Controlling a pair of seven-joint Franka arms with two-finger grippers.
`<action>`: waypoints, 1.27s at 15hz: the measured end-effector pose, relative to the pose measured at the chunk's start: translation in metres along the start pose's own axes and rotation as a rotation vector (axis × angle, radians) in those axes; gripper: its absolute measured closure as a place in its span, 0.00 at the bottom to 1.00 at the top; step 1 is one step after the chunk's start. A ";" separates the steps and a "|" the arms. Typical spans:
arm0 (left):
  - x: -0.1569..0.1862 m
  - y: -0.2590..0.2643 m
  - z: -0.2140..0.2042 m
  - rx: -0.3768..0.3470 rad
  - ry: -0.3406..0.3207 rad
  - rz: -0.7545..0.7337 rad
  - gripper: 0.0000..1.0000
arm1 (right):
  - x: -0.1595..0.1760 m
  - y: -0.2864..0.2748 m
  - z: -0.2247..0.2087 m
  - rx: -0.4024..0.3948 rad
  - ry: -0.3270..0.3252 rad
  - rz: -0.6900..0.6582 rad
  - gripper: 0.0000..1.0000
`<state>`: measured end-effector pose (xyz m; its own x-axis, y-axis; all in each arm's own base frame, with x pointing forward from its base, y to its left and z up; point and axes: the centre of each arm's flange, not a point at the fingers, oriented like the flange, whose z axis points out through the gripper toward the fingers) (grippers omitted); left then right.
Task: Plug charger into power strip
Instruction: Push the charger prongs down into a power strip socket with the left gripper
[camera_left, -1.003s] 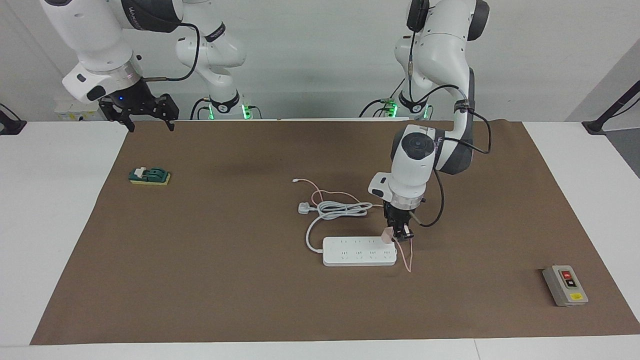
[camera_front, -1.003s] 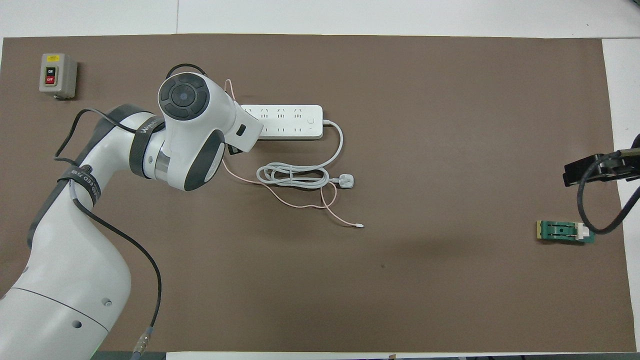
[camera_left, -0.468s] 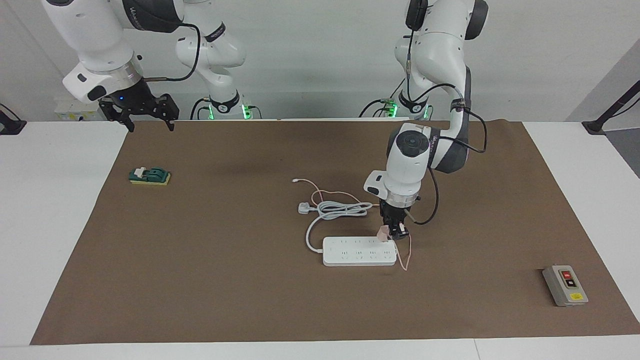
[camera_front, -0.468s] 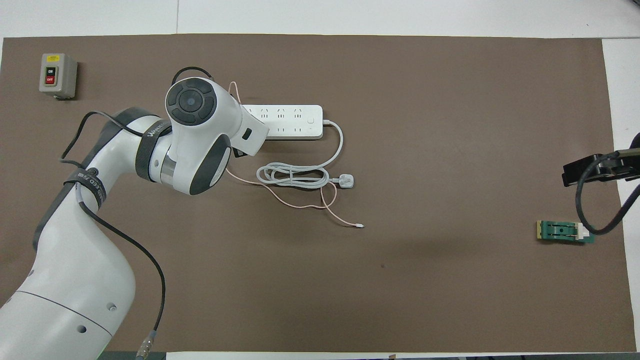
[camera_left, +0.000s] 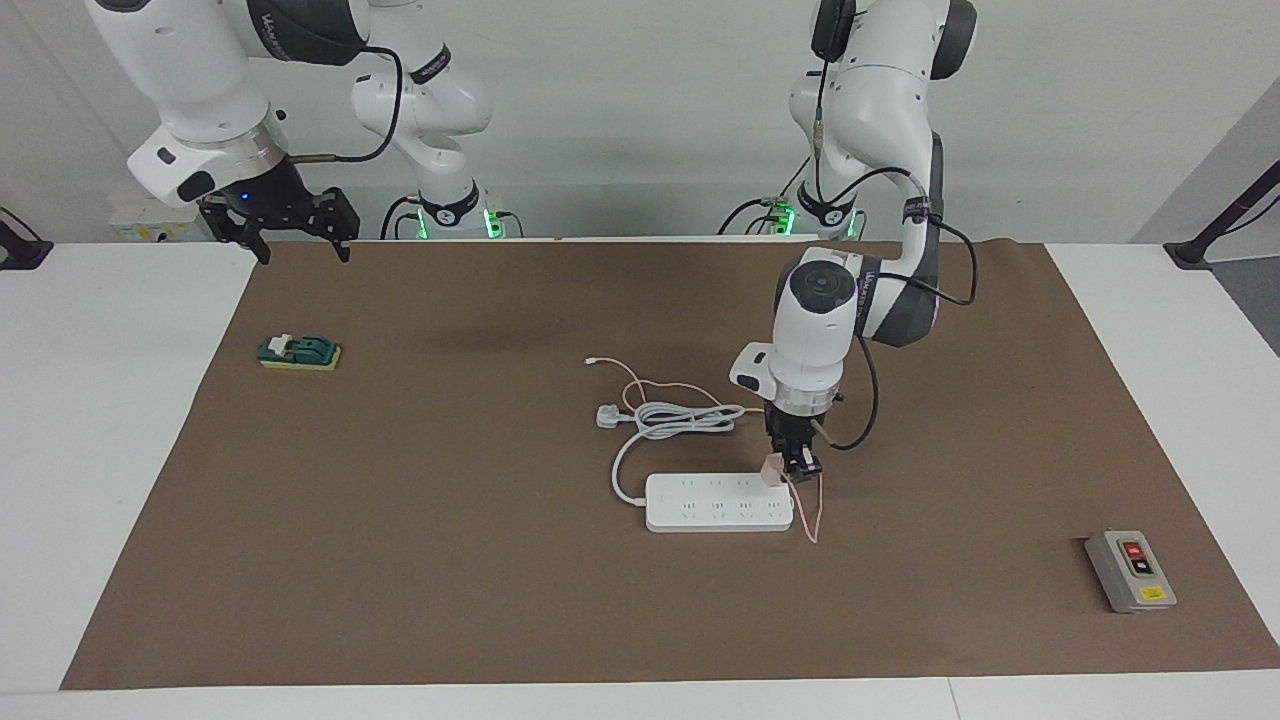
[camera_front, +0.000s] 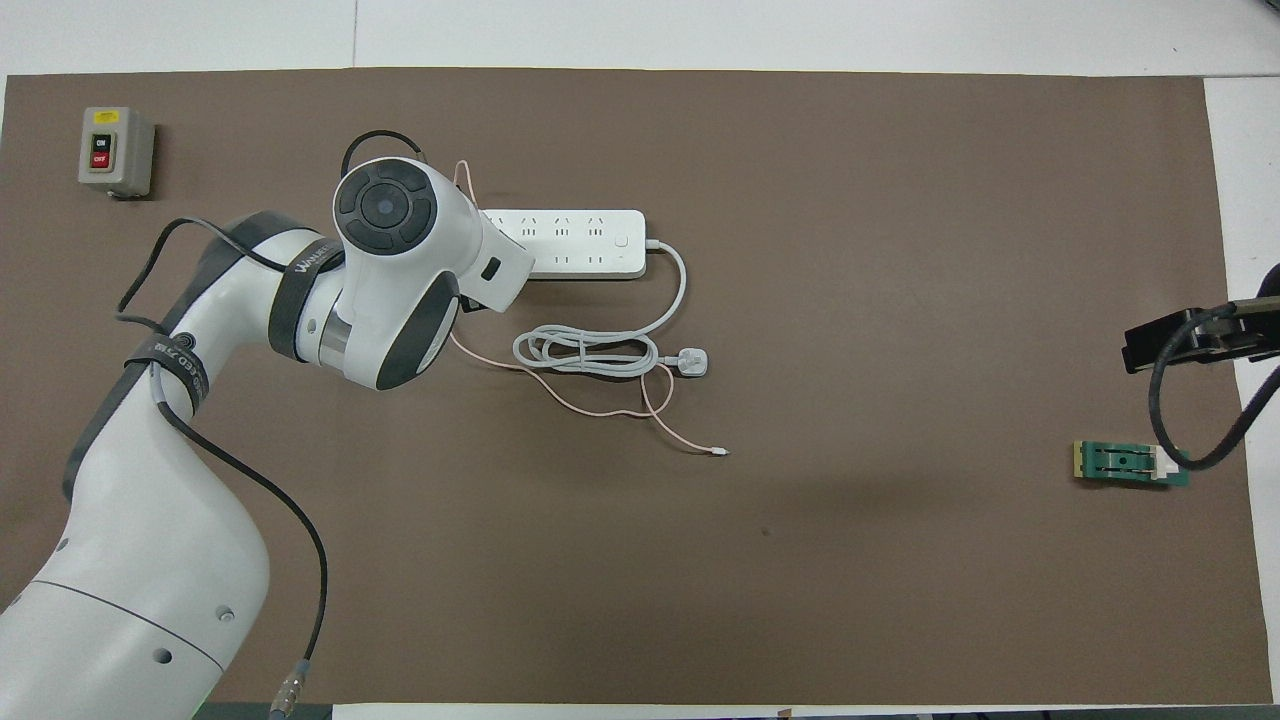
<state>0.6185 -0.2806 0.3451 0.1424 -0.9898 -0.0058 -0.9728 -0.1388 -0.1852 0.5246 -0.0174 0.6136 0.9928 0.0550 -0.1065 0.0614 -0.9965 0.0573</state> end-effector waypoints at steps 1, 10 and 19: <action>0.000 0.000 0.000 0.001 0.000 0.000 0.68 | 0.000 0.001 0.000 0.000 0.000 0.001 0.00; 0.000 0.000 0.002 0.010 0.007 0.002 0.68 | 0.000 0.000 0.000 0.000 0.000 0.001 0.00; 0.006 0.003 0.003 0.021 -0.029 0.049 0.68 | 0.000 0.000 0.000 0.001 0.001 -0.001 0.00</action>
<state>0.6165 -0.2865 0.3415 0.1004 -0.9940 -0.0439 -0.9748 -0.0894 -0.2043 0.5246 -0.0170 0.6139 0.9928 0.0557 -0.1057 0.0619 -0.9965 0.0562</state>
